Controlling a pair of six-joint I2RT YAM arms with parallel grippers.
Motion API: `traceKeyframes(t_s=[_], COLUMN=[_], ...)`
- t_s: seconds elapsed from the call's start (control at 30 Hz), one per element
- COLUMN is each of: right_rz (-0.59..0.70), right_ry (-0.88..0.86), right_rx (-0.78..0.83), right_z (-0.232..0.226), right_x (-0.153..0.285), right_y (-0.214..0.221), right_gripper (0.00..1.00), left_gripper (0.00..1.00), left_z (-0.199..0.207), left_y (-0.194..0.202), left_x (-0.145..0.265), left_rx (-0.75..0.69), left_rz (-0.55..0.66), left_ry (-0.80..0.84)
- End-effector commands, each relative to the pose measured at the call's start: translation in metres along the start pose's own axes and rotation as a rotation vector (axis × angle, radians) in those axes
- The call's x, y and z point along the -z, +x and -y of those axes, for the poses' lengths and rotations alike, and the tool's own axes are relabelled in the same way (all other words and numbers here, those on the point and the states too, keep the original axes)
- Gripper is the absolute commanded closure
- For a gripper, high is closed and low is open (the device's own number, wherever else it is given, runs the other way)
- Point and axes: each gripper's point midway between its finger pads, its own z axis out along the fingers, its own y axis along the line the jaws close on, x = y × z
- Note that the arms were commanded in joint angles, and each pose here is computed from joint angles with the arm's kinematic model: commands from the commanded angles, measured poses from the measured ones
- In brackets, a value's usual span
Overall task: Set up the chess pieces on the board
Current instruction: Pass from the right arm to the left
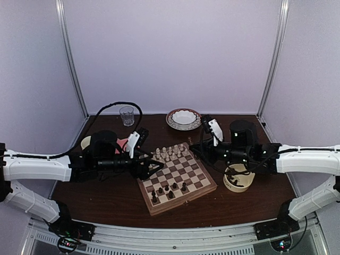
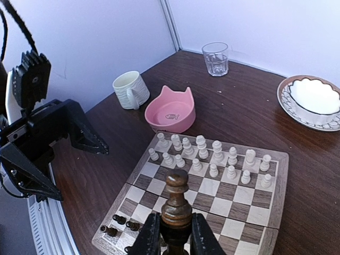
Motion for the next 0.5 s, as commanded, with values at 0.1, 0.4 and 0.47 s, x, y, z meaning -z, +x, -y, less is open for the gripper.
traceKeyframes(t_s=[0.1, 0.4, 0.47], right_rz=[0.022, -0.069, -0.084], right_ry=[-0.142, -0.195, -0.205], right_rx=[0.148, 0.248, 0.258], right_z=[-0.04, -0.065, -0.067], right_x=[-0.008, -0.02, -0.022], right_y=[0.005, 0.034, 0.039], right_gripper=[0.85, 0.87, 0.87], left_gripper=[0.2, 0.29, 0.32], left_z=[0.024, 0.039, 0.041], left_y=[-0.007, -0.005, -0.007], left_x=[-0.007, -0.012, -0.01], left_rx=[0.035, 0.046, 0.042], left_rz=[0.034, 0.013, 0.023], left_ry=[0.148, 0.245, 0.257])
